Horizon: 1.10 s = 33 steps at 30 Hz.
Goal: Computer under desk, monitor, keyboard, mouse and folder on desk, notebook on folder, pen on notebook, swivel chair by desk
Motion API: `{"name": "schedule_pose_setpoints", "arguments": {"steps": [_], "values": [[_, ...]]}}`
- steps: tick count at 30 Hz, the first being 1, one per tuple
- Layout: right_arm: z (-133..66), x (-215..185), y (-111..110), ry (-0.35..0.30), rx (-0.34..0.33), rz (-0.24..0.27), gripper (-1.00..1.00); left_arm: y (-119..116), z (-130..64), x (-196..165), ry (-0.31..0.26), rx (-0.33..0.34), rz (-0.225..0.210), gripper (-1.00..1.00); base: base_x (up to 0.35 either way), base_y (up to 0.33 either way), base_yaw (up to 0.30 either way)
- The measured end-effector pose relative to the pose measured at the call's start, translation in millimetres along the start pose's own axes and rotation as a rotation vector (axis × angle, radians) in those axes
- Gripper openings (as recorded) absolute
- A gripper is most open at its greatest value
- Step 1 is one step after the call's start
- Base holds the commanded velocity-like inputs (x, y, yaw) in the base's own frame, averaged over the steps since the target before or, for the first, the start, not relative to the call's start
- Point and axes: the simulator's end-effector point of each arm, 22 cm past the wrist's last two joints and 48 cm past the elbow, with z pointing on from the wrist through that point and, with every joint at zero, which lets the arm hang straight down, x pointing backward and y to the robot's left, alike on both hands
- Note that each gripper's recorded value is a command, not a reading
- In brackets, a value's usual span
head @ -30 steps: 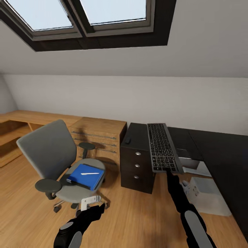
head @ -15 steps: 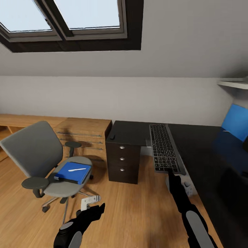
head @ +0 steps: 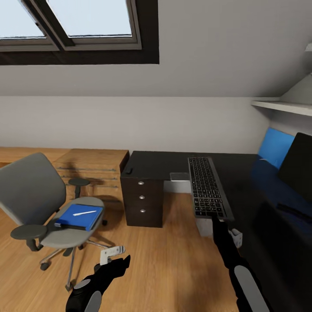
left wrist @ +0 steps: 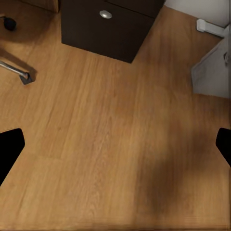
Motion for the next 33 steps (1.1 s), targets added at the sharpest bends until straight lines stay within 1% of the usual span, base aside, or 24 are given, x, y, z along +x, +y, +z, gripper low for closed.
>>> {"name": "schedule_pose_setpoints", "arguments": {"steps": [2, 3, 6, 12, 18, 23, 28, 30, 33], "values": [[0.0, -0.3, -1.1, 0.000, 0.002, -0.001, -1.00, 0.1, 0.0, 0.0, 0.000, 0.000, 0.000, 1.00, -0.247, -0.221, 0.000], [-0.6, 2.6, -11.9, 0.008, 0.025, 0.002, -1.00, 0.2, 0.1, -0.1, 0.000, -0.001, 0.001, 1.00, -0.247, -0.221, 0.000], [-0.7, 2.0, -12.5, 0.006, 0.026, 0.019, -1.00, 0.3, 0.0, -0.2, -0.001, -0.001, 0.002, 1.00, -0.241, -0.232, 0.000], [-0.7, 1.9, -12.9, 0.005, 0.026, 0.034, -1.00, 0.3, 0.0, -0.2, -0.001, -0.001, 0.002, 1.00, -0.220, -0.259, 0.000], [-0.8, 0.5, -13.2, 0.006, 0.026, 0.035, -1.00, 0.4, -0.2, -0.2, -0.001, -0.001, 0.002, 1.00, -0.168, -0.297, 0.000], [-1.0, 0.5, -13.4, 0.005, 0.027, 0.036, -1.00, 0.3, -0.3, -0.2, -0.001, -0.001, 0.002, 1.00, -0.060, -0.328, 0.000], [-2.7, 3.5, -32.1, 0.012, 0.067, 0.037, -1.00, 0.3, -0.3, -0.2, -0.001, -0.001, 0.002, 1.00, -0.010, -0.343, 0.000], [-3.9, 1.9, -42.1, 0.009, 0.088, 0.047, -1.00, 0.3, -0.3, -0.3, -0.002, -0.001, 0.002, 1.00, -0.001, -0.346, 0.000], [-4.7, 1.4, -47.7, 0.008, 0.099, 0.052, -1.00, 0.3, -0.3, -0.5, -0.003, -0.001, 0.002, 1.00, 0.000, -0.346, 0.000]]}}
